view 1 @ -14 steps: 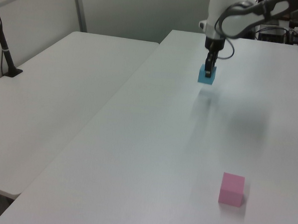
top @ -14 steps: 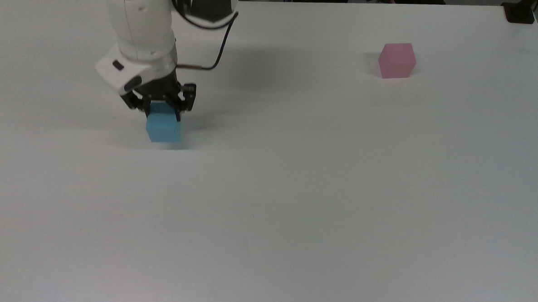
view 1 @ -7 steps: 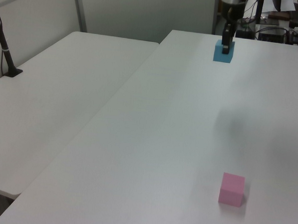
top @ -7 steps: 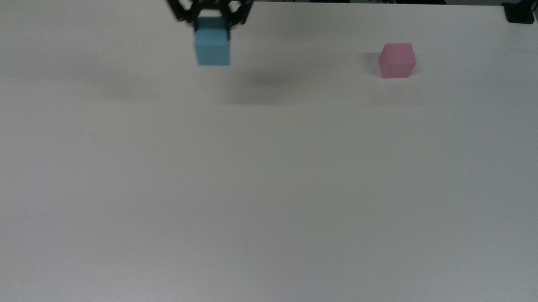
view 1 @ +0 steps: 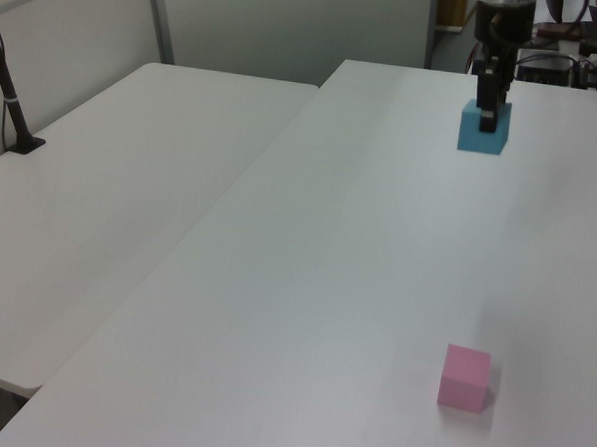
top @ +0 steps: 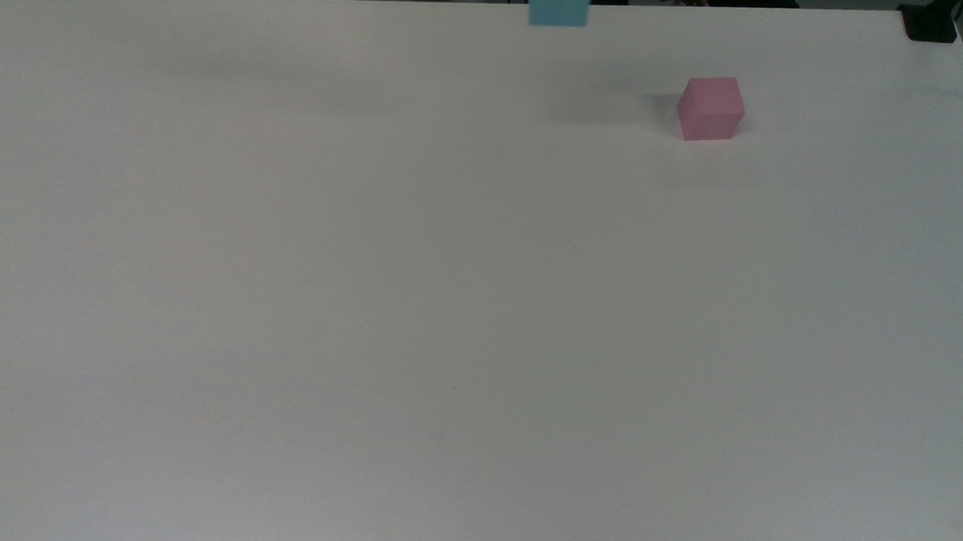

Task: Put blue cube on pink cube
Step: 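Lift the light-blue cube and carry it over the pink cube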

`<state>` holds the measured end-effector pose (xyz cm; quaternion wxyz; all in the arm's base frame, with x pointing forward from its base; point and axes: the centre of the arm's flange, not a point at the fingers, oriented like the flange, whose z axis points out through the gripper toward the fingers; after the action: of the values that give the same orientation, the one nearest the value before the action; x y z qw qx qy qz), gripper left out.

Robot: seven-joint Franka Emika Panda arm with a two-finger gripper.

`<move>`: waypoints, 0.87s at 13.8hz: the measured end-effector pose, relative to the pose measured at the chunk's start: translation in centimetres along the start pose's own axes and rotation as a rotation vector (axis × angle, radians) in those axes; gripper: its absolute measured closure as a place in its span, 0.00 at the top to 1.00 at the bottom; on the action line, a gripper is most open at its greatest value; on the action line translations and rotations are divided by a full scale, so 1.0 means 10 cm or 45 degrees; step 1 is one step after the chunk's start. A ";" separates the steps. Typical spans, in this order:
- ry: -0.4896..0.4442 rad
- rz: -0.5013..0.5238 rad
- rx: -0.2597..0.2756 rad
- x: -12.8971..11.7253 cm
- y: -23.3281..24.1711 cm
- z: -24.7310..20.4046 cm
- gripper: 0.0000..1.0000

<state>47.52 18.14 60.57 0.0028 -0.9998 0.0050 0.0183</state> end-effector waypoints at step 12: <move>0.051 -0.112 0.028 -0.83 -1.77 1.61 0.55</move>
<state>38.77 35.99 44.93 0.0145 -0.9991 -0.0387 -0.0019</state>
